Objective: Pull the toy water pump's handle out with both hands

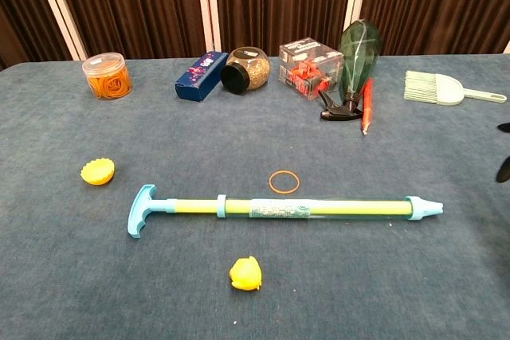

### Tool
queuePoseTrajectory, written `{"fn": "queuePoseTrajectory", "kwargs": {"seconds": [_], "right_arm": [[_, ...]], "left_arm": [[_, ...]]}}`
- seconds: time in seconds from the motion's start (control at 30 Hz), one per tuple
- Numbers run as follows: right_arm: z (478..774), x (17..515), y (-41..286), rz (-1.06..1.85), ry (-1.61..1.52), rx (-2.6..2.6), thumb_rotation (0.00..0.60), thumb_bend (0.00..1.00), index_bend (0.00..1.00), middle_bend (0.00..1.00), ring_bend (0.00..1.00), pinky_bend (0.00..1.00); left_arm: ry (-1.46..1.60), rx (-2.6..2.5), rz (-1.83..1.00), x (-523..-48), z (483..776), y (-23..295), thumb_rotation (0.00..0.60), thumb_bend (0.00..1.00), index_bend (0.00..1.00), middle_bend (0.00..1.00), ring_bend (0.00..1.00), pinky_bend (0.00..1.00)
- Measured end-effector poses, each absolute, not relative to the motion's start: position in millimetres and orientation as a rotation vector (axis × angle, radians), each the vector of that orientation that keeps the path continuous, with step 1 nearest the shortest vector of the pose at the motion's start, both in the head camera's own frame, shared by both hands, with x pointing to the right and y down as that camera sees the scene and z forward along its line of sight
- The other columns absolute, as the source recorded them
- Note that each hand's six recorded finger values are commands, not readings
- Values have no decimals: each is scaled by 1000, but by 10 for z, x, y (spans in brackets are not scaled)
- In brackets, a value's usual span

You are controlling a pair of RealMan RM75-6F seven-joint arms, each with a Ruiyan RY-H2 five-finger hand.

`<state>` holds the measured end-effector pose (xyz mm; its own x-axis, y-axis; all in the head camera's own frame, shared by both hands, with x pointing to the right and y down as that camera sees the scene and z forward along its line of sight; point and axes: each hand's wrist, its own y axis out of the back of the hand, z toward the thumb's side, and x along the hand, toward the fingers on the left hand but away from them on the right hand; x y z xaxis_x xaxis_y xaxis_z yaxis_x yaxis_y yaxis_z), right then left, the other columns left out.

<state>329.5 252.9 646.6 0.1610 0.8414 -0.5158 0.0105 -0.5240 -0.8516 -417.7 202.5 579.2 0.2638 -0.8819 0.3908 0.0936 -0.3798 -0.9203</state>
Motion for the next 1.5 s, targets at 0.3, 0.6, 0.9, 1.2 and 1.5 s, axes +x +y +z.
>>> {"fn": "queuePoseTrajectory", "kwargs": {"seconds": [0.3, 0.6, 0.9, 1.2, 1.5], "right_arm": [[6703, 3051, 2459, 1416, -840, -1734, 511, 247, 348, 0, 0, 148], [6883, 2775, 2383, 1364, -890, -1767, 512, 247, 348, 0, 0, 148], [7006, 2523, 2426, 1332, -908, -1823, 516, 247, 362, 0, 0, 149], [7110, 2305, 2419, 1296, -915, -1870, 543, 246, 378, 0, 0, 149], [7156, 2247, 2296, 1264, -917, -1886, 600, 279, 436, 0, 0, 148]], "left_arm": [[714, -1575, -1353, -4287, 6020, 1828, 600, 0, 1, 0, 0, 39], [708, -1592, -1385, -4358, 6152, 1699, 600, 0, 0, 0, 0, 39], [733, -1694, -1321, -4339, 6186, 1700, 600, 0, 0, 0, 0, 39], [756, -1764, -1248, -4295, 6171, 1701, 600, 0, 0, 0, 0, 39], [775, -1717, -1248, -4325, 6174, 1638, 600, 0, 0, 0, 0, 39]]}}
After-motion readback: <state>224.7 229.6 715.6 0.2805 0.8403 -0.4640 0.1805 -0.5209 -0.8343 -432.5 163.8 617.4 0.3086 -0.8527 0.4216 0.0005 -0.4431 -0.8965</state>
